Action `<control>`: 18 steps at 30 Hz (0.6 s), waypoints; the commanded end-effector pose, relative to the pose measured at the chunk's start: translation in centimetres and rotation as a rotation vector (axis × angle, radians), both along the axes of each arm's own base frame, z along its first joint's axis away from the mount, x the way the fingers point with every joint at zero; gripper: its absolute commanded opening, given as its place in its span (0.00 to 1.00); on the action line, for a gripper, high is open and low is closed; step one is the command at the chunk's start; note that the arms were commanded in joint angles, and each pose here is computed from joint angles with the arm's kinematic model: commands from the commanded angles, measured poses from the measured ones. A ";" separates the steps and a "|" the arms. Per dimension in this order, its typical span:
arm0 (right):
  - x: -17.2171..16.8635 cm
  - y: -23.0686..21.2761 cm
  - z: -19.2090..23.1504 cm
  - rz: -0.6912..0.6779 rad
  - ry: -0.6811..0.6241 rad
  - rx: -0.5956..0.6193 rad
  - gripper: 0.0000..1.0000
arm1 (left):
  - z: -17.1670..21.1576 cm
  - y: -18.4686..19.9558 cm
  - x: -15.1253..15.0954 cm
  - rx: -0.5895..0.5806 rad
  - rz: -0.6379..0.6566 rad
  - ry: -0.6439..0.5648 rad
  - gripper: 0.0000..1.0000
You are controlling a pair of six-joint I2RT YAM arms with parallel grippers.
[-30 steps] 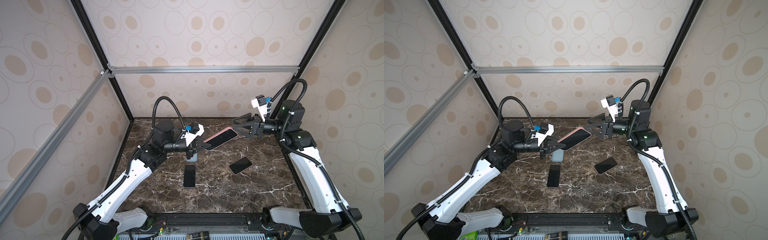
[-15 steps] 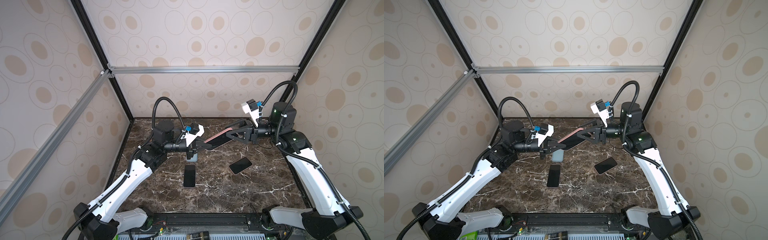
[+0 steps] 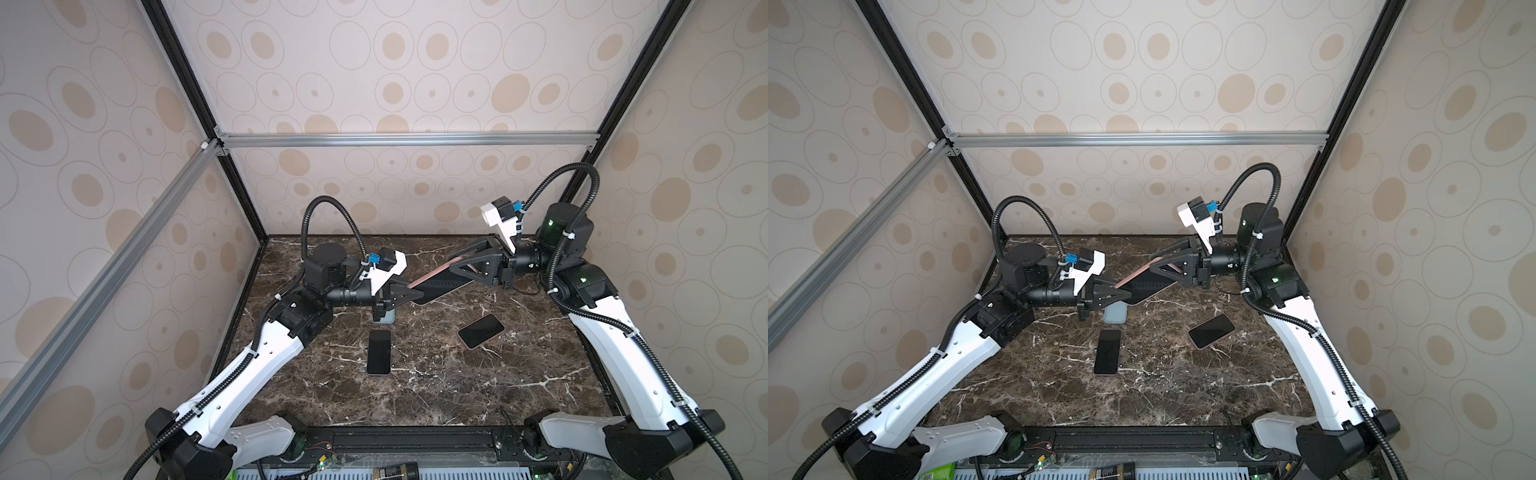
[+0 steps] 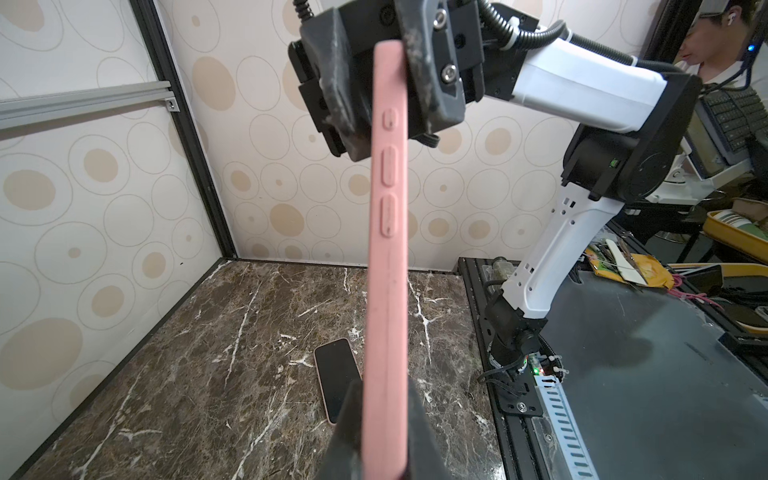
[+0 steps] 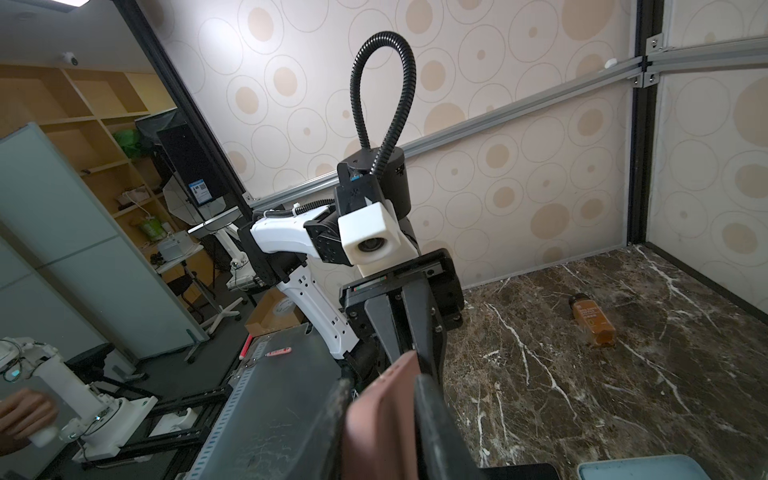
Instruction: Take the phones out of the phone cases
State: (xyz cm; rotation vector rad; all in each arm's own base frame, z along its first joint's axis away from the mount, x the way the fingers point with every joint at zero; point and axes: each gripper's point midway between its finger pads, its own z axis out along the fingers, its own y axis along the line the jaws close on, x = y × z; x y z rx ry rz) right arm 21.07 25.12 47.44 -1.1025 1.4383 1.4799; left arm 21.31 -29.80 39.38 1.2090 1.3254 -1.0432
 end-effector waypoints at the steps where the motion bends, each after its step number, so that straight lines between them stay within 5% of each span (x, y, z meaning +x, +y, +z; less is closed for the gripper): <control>1: 0.5 0.1 -0.1 -0.028 0.082 -0.004 0.26 | 3.4 0.9 0.6 -0.063 0.084 -0.167 0.00; 18: 3.8 1.0 -3.0 -0.095 0.334 -0.060 0.30 | 5.9 3.5 5.9 -0.018 0.432 -0.420 0.00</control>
